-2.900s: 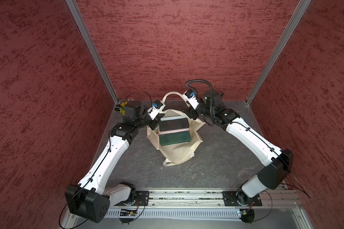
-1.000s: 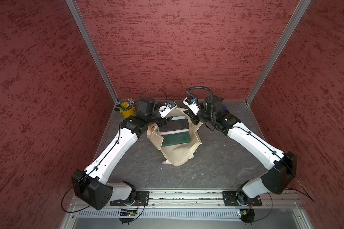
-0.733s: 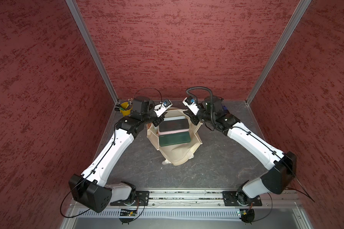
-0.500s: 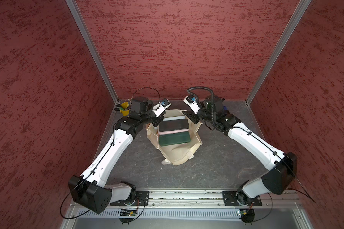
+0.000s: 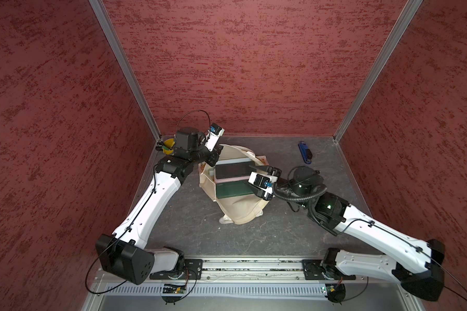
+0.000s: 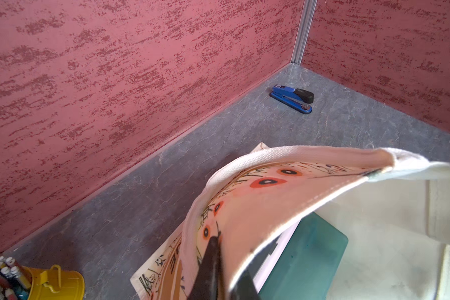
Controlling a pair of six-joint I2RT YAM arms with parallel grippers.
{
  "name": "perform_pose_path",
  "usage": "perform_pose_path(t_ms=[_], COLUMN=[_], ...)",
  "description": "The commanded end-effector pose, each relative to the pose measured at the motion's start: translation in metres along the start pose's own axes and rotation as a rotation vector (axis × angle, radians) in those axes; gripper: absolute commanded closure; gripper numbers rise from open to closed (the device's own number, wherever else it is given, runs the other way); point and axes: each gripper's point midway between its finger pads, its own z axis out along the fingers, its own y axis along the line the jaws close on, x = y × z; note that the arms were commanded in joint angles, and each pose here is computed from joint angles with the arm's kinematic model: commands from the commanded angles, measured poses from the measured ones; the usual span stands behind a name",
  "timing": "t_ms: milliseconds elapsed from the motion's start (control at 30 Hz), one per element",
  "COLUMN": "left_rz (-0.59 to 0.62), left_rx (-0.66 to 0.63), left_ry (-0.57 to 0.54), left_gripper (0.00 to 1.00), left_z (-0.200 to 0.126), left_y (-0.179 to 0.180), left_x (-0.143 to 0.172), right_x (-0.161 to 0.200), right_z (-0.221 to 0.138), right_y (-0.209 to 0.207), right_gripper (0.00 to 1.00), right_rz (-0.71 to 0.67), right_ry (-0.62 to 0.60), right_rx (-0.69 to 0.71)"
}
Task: Take out the pencil case from the canvas bag
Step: Adjust the pencil case in the canvas bag.
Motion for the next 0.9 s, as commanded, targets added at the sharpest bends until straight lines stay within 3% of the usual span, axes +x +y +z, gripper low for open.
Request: perform_pose_path(t_ms=[0,367,867], left_rz=[-0.067,-0.112,-0.138], left_rx=[0.021,0.064,0.096], left_ry=[-0.045,-0.008,-0.003], left_gripper=[1.00,1.00,1.00], left_z=[-0.004,0.004,0.006], left_y=[0.000,-0.004,-0.006], left_x=[-0.015,-0.011,-0.009], right_x=[0.009,0.103,0.185], right_z=[0.006,0.054,0.088], right_y=[0.013,0.071,0.106], right_gripper=[0.43,0.39,0.33], right_rz=[-0.074,-0.149,-0.219], right_ry=[0.021,0.325,0.551], right_rx=[0.008,-0.131,-0.190])
